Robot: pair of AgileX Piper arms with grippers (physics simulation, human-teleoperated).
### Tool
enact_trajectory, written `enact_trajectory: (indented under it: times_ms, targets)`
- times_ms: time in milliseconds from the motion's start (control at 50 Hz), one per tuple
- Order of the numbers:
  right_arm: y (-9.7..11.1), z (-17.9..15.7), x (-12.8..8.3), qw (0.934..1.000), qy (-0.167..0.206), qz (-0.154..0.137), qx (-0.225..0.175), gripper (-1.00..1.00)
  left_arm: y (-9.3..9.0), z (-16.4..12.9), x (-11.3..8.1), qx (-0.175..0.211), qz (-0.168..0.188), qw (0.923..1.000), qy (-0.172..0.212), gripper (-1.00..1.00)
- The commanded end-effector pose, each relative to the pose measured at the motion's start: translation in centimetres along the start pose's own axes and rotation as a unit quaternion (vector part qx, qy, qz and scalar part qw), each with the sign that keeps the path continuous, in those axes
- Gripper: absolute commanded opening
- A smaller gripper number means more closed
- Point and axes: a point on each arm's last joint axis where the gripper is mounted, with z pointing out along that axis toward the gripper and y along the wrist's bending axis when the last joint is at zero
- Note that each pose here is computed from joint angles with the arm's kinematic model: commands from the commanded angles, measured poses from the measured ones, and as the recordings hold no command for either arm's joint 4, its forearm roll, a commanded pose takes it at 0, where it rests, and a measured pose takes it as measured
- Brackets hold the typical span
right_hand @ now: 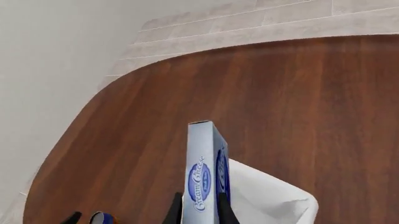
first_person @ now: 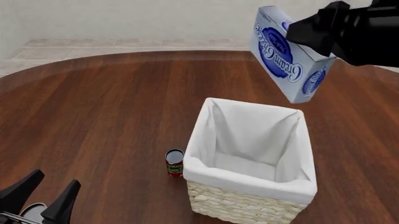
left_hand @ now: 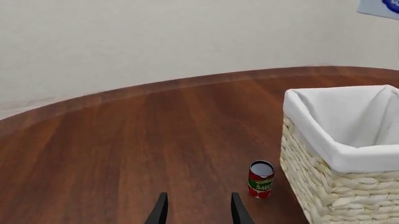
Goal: Pick up the cream cheese box, and put it in the basket.
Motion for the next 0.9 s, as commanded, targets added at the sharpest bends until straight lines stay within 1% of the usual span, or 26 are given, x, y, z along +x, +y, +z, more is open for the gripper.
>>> enact_trajectory:
  times_ms: [20, 60, 80, 120, 220, 240, 320, 340, 440, 460, 540, 580, 600, 700, 800, 820, 880, 900]
  targets:
    - [0.7, -0.1, 1.4, 0.9994, 0.007, -0.015, -0.031, -1.00, 0.0, 0.0, 0.0, 0.003, 0.001, 1.0000, 0.000, 1.00]
    - [0.6, 0.2, 2.0, 0.9993, 0.015, -0.017, -0.030, -1.00, 0.0, 0.0, -0.1, 0.003, 0.001, 1.0000, 0.000, 1.00]
    - [0.5, 0.1, 2.1, 0.9994, 0.015, -0.012, -0.029, -1.00, 0.0, 0.0, 0.1, 0.002, 0.001, 1.0000, 0.001, 1.00]
    - [0.5, -0.1, 2.2, 0.9994, 0.014, -0.011, -0.030, -1.00, 0.0, 0.0, 0.2, 0.001, 0.002, 1.0000, 0.001, 1.00]
    - [0.6, -0.5, 3.1, 0.9988, 0.025, -0.012, -0.041, -1.00, -0.1, 0.2, 0.5, 0.004, 0.003, 1.0000, 0.003, 1.00]
    - [0.7, -0.4, 3.5, 0.9985, 0.031, -0.008, -0.046, -1.00, -0.1, 0.3, 0.5, 0.005, 0.004, 1.0000, 0.003, 1.00]
    - [0.5, -0.5, 4.3, 0.9982, 0.038, -0.006, -0.047, -1.00, -0.1, 0.3, 0.4, 0.007, 0.006, 1.0000, 0.004, 1.00]
    - [0.5, -0.5, 4.3, 0.9982, 0.039, -0.002, -0.046, -1.00, -0.1, 0.3, 0.4, 0.007, 0.006, 0.9999, 0.004, 1.00]
    - [0.1, -0.4, 4.8, 0.9982, 0.047, -0.004, -0.038, -1.00, -0.1, 0.3, 0.3, 0.007, 0.007, 0.9999, 0.005, 1.00]
    - [0.0, -0.4, 5.0, 0.9981, 0.050, 0.002, -0.035, -1.00, -0.1, 0.3, 0.3, 0.006, 0.006, 1.0000, 0.004, 1.00]
    - [-0.4, 0.2, 5.6, 0.9979, 0.059, -0.003, -0.025, -1.00, 0.0, 0.4, 0.4, 0.001, 0.006, 1.0000, 0.004, 1.00]
    - [-0.5, 0.2, 5.7, 0.9980, 0.059, -0.002, -0.024, -1.00, 0.0, 0.3, 0.3, 0.000, 0.006, 1.0000, 0.004, 1.00]
    - [-0.6, 0.7, 6.2, 0.9975, 0.068, 0.000, -0.022, -1.00, 0.0, 0.3, 0.3, 0.001, 0.006, 1.0000, 0.004, 1.00]
    - [-0.6, 1.3, 6.9, 0.9967, 0.077, 0.003, -0.025, -1.00, -0.1, 0.3, 0.3, 0.004, 0.007, 1.0000, 0.005, 1.00]
    - [-0.4, 1.7, 7.5, 0.9957, 0.087, -0.004, -0.030, -1.00, -0.1, 0.3, 0.3, 0.004, 0.006, 1.0000, 0.005, 1.00]
    - [-0.3, 1.7, 7.6, 0.9953, 0.090, -0.013, -0.033, -1.00, 0.0, 0.3, 0.4, 0.003, 0.006, 1.0000, 0.004, 1.00]
    - [-0.3, 1.8, 7.8, 0.9950, 0.091, -0.021, -0.035, -1.00, 0.0, 0.3, 0.3, 0.003, 0.006, 1.0000, 0.004, 1.00]
    - [-0.2, 1.7, 7.8, 0.9946, 0.091, -0.030, -0.039, -1.00, 0.0, 0.3, 0.3, 0.003, 0.006, 1.0000, 0.004, 1.00]
